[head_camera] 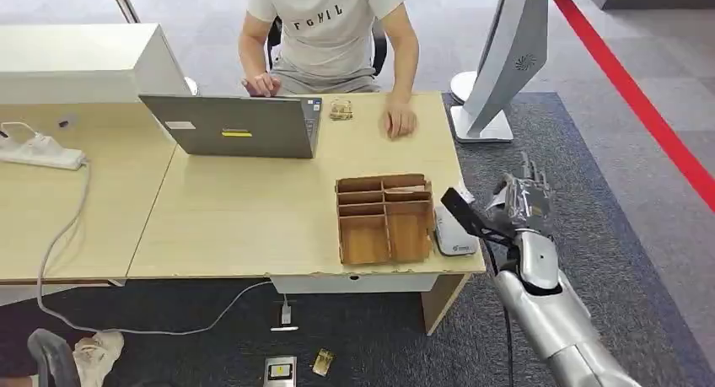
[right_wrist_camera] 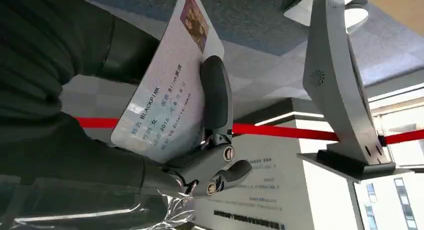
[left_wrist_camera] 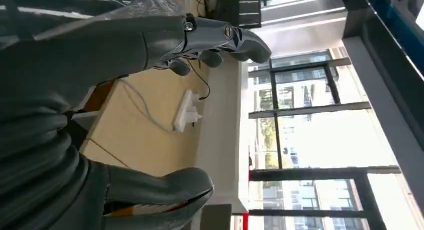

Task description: Pass the card to the sensor for recognition and then transmit it.

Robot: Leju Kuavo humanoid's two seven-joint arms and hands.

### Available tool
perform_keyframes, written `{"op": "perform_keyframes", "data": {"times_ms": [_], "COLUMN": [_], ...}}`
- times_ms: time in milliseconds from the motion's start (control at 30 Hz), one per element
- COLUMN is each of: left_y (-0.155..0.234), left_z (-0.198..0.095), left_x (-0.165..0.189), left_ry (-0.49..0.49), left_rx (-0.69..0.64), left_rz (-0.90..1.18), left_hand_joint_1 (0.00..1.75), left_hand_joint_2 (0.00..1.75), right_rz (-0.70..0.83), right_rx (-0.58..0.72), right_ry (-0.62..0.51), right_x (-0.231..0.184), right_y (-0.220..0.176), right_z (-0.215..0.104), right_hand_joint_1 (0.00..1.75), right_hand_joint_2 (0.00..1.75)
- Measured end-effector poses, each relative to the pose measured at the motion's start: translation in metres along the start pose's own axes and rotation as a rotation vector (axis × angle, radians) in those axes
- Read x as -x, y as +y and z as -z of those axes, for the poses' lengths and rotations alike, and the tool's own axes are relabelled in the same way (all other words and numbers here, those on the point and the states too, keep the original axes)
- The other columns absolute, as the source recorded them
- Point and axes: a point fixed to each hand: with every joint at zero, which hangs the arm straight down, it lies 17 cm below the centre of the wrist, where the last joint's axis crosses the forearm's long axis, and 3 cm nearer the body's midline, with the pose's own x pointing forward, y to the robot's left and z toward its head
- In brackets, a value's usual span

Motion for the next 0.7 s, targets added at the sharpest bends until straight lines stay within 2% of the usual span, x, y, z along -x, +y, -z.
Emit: {"op": "perform_keyframes", "data": {"times_ms": [267, 700], "left_y": [0.007, 0.006], "left_z": [0.007, 0.008], "left_x": [-0.001, -0.004], "left_ry": [-0.003, -0.026], "left_rx": [-0.028, -0.012], "left_rz": [-0.029, -0.013], "left_hand_joint_1": [0.00, 0.00], "left_hand_joint_2": [1.75, 1.75], "right_rz": [0.003, 0.015], "right_rx": [-0.055, -0.112], "right_ry": [-0.043, -0.069], "right_x": [-0.002, -0.013], "right_y": [0.026, 0.055], "right_z": [-0.025, -0.039], "right_hand_joint_1": [1.75, 1.75], "right_hand_joint_2": [1.75, 1.75]}}
